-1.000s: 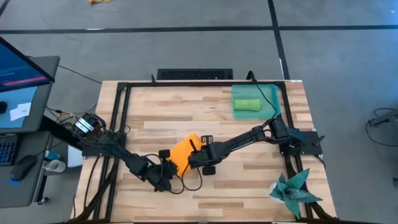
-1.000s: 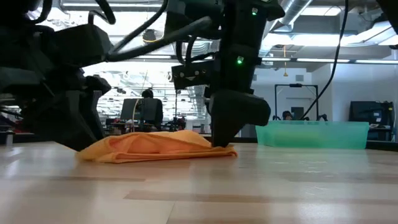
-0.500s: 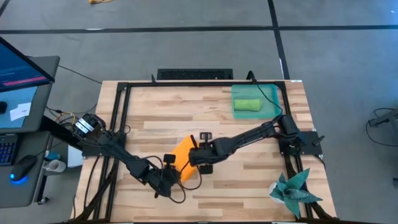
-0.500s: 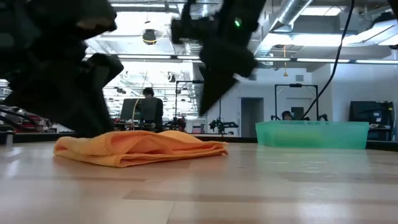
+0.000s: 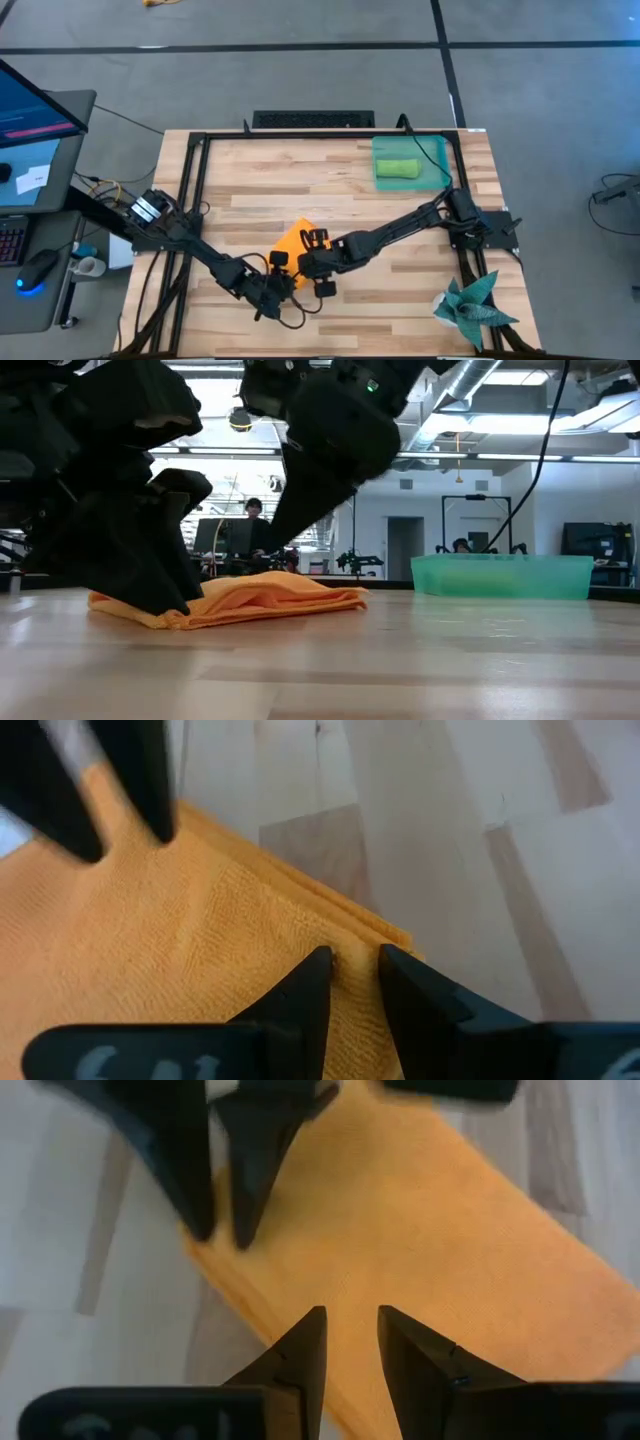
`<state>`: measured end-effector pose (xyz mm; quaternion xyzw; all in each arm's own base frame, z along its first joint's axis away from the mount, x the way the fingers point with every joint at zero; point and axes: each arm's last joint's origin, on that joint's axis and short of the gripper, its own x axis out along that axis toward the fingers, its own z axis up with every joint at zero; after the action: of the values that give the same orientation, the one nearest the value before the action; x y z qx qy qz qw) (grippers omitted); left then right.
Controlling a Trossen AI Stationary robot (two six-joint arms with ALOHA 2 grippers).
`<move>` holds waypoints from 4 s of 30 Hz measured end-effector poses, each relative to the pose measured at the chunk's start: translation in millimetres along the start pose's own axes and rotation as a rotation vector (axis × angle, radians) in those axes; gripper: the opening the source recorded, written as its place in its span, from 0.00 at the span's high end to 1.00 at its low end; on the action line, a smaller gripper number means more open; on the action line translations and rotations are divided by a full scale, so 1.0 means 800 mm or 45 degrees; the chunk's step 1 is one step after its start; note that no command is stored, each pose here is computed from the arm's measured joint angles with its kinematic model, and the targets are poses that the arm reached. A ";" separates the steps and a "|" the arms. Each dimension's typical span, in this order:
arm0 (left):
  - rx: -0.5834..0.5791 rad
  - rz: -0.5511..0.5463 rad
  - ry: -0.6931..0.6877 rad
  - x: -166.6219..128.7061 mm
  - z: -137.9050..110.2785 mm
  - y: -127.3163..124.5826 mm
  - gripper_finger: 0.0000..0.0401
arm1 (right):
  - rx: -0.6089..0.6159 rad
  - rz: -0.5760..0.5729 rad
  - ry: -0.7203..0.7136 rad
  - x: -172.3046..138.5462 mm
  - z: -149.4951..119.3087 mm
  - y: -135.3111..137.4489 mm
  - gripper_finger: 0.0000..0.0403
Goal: Roll microfiber towels into tight, uniform cylinder then place into a basket
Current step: Fold the orange microfiber towel, then roll the orange microfiber towel
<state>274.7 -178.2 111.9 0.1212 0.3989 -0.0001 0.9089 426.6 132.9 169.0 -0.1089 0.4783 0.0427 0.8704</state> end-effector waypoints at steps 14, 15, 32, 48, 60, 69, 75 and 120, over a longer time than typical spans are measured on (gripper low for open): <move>-0.009 -0.090 -0.134 0.001 0.015 -0.005 0.79 | 0.139 0.050 0.046 0.020 -0.032 0.007 0.71; -0.008 -0.089 -0.137 0.001 0.015 -0.005 0.79 | 0.152 0.049 0.067 0.022 -0.037 0.008 0.71; 0.126 0.136 0.251 -0.040 0.041 0.006 0.79 | 0.135 0.074 -0.076 -0.007 -0.018 0.013 0.71; 0.005 0.226 0.359 -0.037 -0.001 0.008 0.79 | 0.126 0.081 -0.013 0.034 -0.034 0.028 0.71; -0.161 -0.120 0.184 -0.024 0.008 -0.009 0.79 | 0.109 0.148 0.175 0.024 -0.048 0.024 0.71; -0.125 -0.114 0.162 -0.035 0.036 -0.014 0.79 | 0.041 0.125 0.259 -0.018 -0.049 0.021 0.71; -0.002 0.074 0.186 -0.053 0.056 -0.012 0.79 | -0.011 -0.036 0.218 -0.075 -0.046 0.037 0.71; -0.612 -0.051 0.414 0.017 0.039 0.097 0.79 | 0.315 -0.310 -0.116 -0.130 -0.139 0.120 0.71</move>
<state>313.9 -108.5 139.1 -0.1072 0.5303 0.0959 0.8355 261.9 204.1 184.4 -0.0560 0.4232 -0.1174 0.8967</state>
